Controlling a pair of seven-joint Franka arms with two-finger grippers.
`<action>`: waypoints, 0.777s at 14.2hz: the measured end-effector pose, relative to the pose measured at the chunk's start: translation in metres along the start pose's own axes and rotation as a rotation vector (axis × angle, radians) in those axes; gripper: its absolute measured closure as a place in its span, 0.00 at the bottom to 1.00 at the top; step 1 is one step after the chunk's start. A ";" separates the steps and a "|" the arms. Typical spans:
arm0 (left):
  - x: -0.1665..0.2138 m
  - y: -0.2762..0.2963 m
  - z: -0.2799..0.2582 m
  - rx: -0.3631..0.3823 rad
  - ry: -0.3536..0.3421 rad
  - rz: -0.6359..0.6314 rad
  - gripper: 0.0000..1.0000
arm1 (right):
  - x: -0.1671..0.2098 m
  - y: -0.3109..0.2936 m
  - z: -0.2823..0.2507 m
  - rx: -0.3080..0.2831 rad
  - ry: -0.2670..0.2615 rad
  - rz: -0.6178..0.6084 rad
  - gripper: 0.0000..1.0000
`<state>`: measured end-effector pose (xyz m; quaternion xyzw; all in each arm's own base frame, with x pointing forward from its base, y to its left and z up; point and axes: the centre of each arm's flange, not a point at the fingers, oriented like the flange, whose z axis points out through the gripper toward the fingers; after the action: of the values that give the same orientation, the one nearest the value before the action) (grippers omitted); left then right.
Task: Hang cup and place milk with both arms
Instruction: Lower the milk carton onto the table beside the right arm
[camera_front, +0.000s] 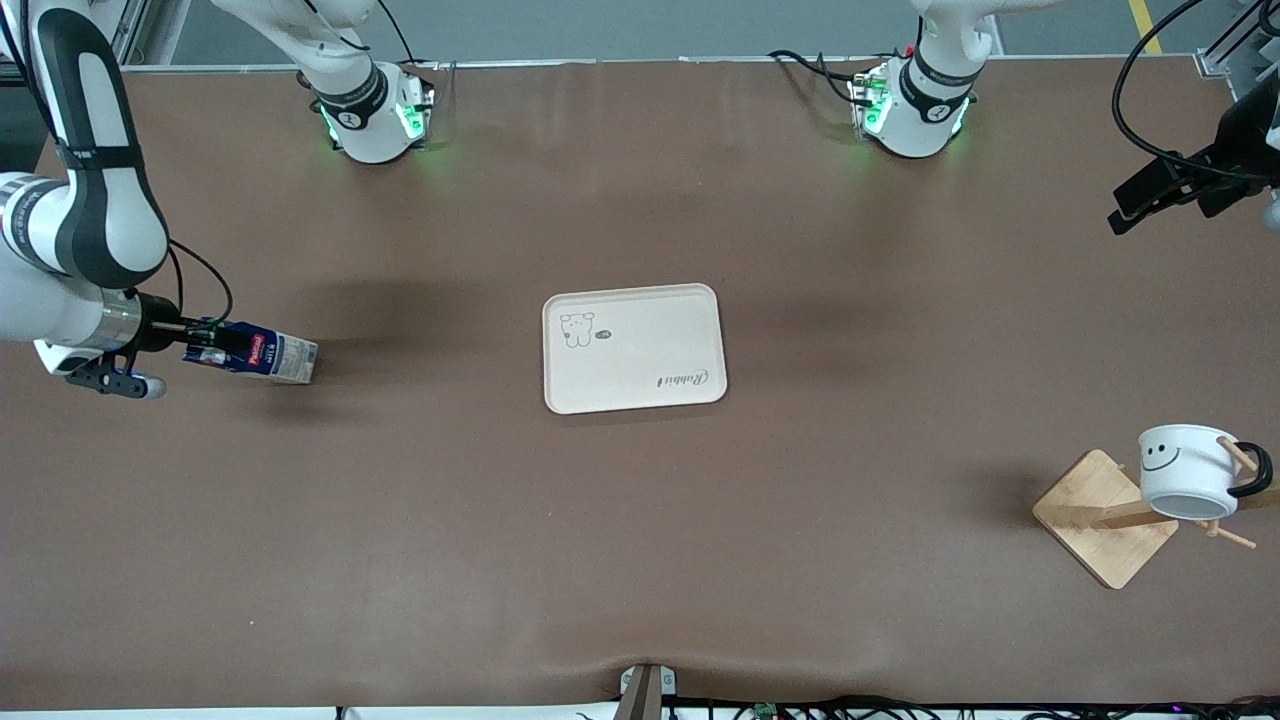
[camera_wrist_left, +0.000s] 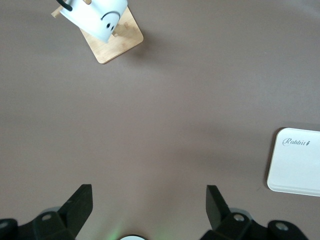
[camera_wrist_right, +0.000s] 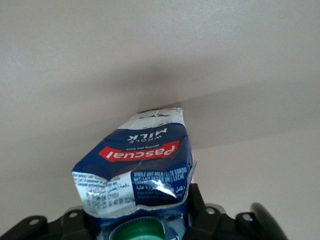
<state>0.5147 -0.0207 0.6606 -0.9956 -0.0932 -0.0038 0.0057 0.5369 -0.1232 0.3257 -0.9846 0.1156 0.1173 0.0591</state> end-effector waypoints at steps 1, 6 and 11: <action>0.000 0.000 -0.001 0.000 0.002 0.000 0.00 | 0.000 0.001 0.002 0.000 0.002 0.002 0.19; 0.000 0.000 -0.003 -0.001 0.007 0.001 0.00 | -0.002 0.001 0.007 -0.001 -0.002 0.002 0.00; -0.001 0.000 -0.004 -0.001 0.008 0.001 0.00 | 0.001 -0.003 -0.011 0.002 -0.008 -0.006 0.00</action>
<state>0.5134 -0.0215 0.6650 -0.9957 -0.0925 -0.0078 0.0054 0.5413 -0.1221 0.3361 -0.9844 0.1124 0.1209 0.0607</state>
